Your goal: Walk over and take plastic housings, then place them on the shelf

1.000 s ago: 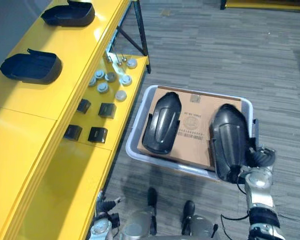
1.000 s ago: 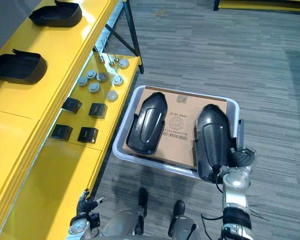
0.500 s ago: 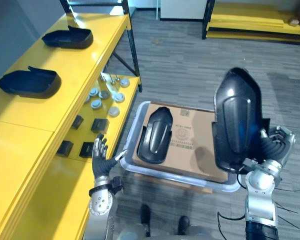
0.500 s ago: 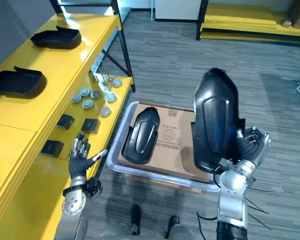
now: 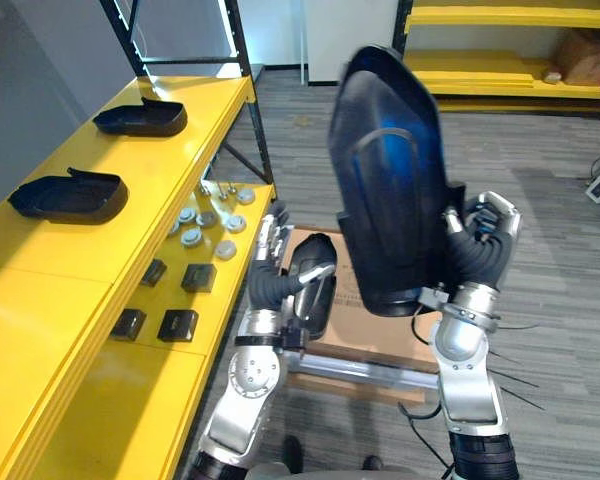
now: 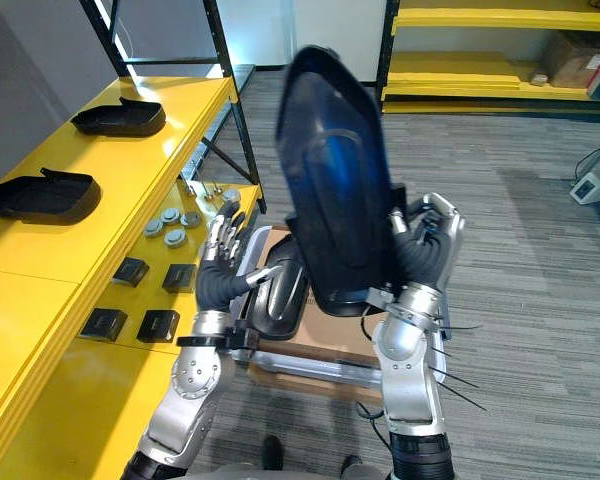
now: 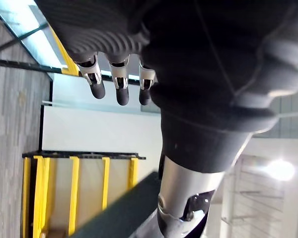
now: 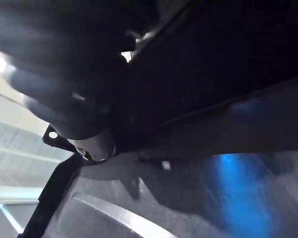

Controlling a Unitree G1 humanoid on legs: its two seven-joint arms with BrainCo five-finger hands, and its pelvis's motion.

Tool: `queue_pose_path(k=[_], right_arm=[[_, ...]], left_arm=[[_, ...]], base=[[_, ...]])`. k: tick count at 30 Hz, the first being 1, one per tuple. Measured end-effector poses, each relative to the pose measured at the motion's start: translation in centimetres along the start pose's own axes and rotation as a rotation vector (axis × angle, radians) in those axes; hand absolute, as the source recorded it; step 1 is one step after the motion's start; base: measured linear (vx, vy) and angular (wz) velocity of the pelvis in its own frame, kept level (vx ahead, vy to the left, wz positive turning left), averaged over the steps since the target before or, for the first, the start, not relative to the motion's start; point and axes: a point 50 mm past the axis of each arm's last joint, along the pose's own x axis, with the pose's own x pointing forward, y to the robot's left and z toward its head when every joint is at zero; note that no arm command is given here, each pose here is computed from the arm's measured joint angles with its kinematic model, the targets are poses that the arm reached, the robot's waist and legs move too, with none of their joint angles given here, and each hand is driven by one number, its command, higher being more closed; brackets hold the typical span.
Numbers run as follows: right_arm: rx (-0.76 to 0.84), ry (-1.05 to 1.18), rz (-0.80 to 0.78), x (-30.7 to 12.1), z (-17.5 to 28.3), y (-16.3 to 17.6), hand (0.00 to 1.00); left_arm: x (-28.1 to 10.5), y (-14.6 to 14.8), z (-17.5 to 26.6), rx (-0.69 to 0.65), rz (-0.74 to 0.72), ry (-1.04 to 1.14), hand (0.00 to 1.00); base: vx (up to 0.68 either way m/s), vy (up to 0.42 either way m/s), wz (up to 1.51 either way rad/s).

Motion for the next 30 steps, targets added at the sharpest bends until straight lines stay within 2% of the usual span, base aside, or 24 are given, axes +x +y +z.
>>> queue_pose_path(k=[2,3,6,7,15,20,26,30], right_arm=[[0.001,-0.001,0.003,0.0,0.0,0.0,1.0],[0.002,-0.001,0.006,0.0,0.0,0.1,1.0],[0.005,-0.003,0.025,-0.2,0.1,0.4,1.0],[0.0,-0.002,0.035,-0.3,-0.1,0.5,0.0],[0.098,0.032,0.185,-1.2,-0.4,2.0,0.0],[0.238,0.08,0.34,-1.7,-0.9,2.6,0.0],[0.35,0.075,0.474,-0.3,-1.4,1.6,0.0],[0.398,-0.003,0.444,2.6,-1.0,-0.8,0.0]], left_arm=[[0.0,-0.3,-0.1,-0.009,-0.02,0.009,0.0],[0.2,-0.4,-0.2,-0.014,-0.029,0.013,1.0],[0.4,-0.3,-0.7,-0.008,-0.039,0.036,1.0],[0.3,-0.4,-0.7,-0.012,-0.042,0.045,1.0],[0.1,0.0,-2.2,0.01,-0.012,0.122,1.0],[0.5,1.4,-2.4,0.038,0.048,0.142,1.0],[0.4,2.3,-2.7,0.047,0.047,0.157,1.0],[0.4,2.9,-2.8,0.058,0.038,0.16,1.0]], base=[[-0.03,0.01,-0.03],[-0.01,0.013,-0.05],[0.0,0.008,-0.04],[0.0,0.0,0.0],[0.0,0.0,0.0],[0.0,0.002,0.01],[0.0,0.003,0.02],[0.0,0.0,0.0]])
